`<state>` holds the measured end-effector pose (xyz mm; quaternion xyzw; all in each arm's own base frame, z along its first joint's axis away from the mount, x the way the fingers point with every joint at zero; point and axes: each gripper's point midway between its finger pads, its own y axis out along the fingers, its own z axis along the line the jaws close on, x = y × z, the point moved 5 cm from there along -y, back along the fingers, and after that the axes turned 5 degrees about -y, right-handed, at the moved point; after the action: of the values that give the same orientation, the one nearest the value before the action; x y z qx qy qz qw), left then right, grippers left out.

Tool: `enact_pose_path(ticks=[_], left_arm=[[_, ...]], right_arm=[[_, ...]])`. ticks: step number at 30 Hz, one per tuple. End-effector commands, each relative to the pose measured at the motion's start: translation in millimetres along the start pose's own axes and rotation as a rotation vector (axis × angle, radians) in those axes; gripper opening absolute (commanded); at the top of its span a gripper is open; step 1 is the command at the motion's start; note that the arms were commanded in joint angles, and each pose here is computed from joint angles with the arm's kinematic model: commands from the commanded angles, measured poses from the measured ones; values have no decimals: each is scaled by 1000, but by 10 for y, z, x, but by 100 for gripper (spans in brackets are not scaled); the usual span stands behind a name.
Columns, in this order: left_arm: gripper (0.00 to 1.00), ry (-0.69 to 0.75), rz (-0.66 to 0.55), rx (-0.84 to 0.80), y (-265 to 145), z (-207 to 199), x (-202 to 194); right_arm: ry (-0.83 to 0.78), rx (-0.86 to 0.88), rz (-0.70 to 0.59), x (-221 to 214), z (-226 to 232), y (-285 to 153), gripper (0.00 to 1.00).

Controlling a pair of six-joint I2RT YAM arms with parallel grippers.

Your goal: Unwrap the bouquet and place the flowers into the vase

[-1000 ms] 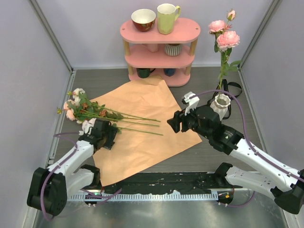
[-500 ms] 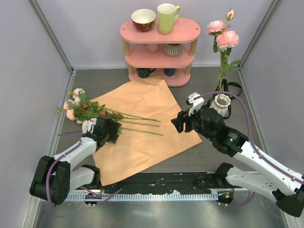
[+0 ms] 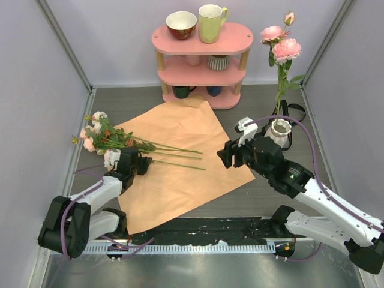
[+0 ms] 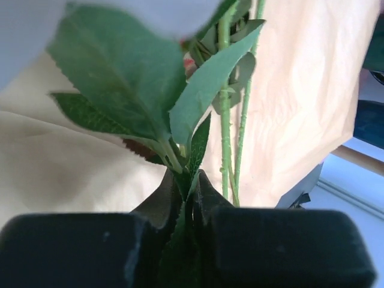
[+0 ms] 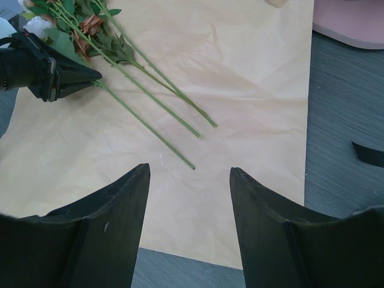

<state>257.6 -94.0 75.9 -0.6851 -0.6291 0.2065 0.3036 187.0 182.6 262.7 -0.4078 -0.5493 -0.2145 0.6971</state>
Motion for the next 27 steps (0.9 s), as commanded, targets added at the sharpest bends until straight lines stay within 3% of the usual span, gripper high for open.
enact_pose_path(ticks=[1, 10, 17, 21, 23, 27], left_arm=[[1, 32, -17, -130, -190, -281, 67], [0, 128, -154, -256, -878, -501, 355], [0, 248, -210, -578, -1572, -998, 459], [0, 411, -130, -784, -1777, -1292, 282], [0, 481, -25, -923, -1927, -1455, 107], [0, 624, 227, -1073, -1954, -1635, -254]], right_arm=[[1, -12, -27, 87, -3, -25, 61], [7, -13, -23, 78, 7, 28, 61], [20, 13, -27, 112, 52, 60, 61], [44, 62, -48, 177, 124, 40, 62], [56, 108, -61, 217, 187, 28, 62], [78, 358, -60, 253, 516, 7, 60]])
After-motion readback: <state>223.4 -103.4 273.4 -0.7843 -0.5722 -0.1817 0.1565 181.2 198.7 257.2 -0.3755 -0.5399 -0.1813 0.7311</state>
